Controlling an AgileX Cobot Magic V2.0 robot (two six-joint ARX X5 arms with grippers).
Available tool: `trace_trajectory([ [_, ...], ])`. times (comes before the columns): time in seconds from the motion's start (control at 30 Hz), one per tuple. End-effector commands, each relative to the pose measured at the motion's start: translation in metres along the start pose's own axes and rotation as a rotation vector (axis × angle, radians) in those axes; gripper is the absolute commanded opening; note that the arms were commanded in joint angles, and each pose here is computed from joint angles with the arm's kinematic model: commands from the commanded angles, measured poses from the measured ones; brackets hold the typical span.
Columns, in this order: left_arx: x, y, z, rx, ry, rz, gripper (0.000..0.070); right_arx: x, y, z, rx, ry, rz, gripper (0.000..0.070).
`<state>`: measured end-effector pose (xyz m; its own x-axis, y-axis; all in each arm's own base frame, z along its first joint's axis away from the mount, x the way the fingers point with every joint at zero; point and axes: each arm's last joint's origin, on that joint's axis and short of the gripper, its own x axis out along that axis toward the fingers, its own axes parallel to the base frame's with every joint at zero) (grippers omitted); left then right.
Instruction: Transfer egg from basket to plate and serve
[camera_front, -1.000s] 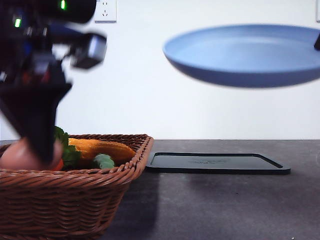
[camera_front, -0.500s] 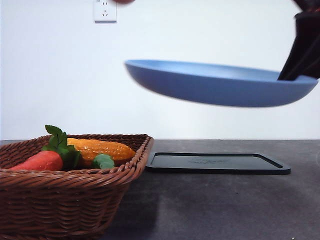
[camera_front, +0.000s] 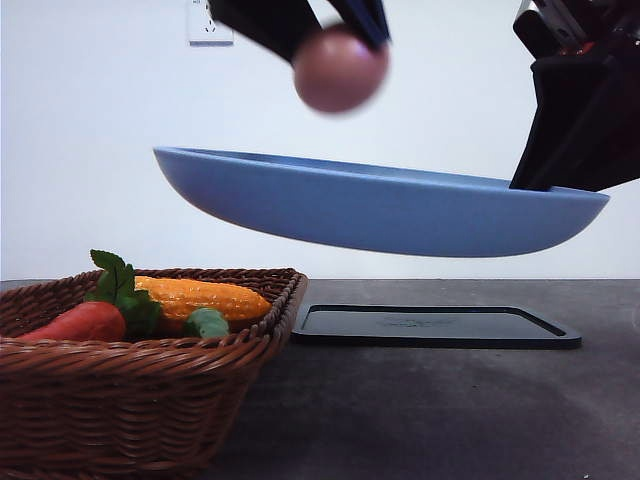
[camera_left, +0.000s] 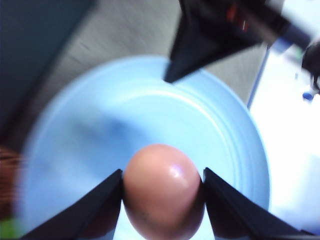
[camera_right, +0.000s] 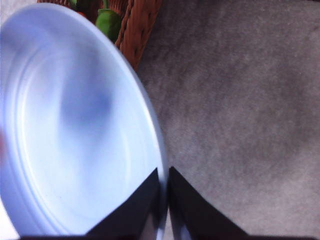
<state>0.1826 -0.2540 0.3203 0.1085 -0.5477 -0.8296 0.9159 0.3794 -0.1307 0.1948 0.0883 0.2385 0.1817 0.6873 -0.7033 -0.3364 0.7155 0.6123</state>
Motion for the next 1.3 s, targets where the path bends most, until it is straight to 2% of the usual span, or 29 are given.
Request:
trace_trajectory([
  [0.0, 0.012, -0.003, 0.005, 0.007, 0.021, -0.018, 0.0233, 0.0, 0.003, 0.005, -0.003, -0.01, 0.013, 0.0],
  [0.17, 0.039, -0.003, 0.005, 0.009, 0.09, -0.037, 0.0233, 0.0, 0.003, 0.005, -0.002, -0.009, 0.013, 0.0],
  [0.37, 0.046, -0.004, 0.006, 0.015, 0.096, -0.04, 0.0248, 0.0, 0.003, 0.005, -0.001, -0.008, 0.012, 0.0],
  [0.53, 0.046, -0.004, 0.008, 0.018, 0.084, -0.039, 0.0402, 0.0, 0.003, 0.004, 0.001, -0.005, 0.011, 0.0],
  [0.7, 0.044, -0.004, 0.008, 0.016, 0.081, -0.039, 0.0428, 0.0, 0.002, 0.001, 0.029, 0.022, 0.004, 0.0],
  [0.9, 0.017, -0.001, 0.008, 0.008, 0.011, -0.017, 0.0427, -0.003, -0.002, -0.001, 0.053, 0.043, -0.009, 0.0],
  [1.27, -0.087, 0.001, -0.017, -0.031, -0.208, 0.085, 0.0427, -0.011, -0.027, 0.008, 0.13, -0.001, -0.026, 0.0],
])
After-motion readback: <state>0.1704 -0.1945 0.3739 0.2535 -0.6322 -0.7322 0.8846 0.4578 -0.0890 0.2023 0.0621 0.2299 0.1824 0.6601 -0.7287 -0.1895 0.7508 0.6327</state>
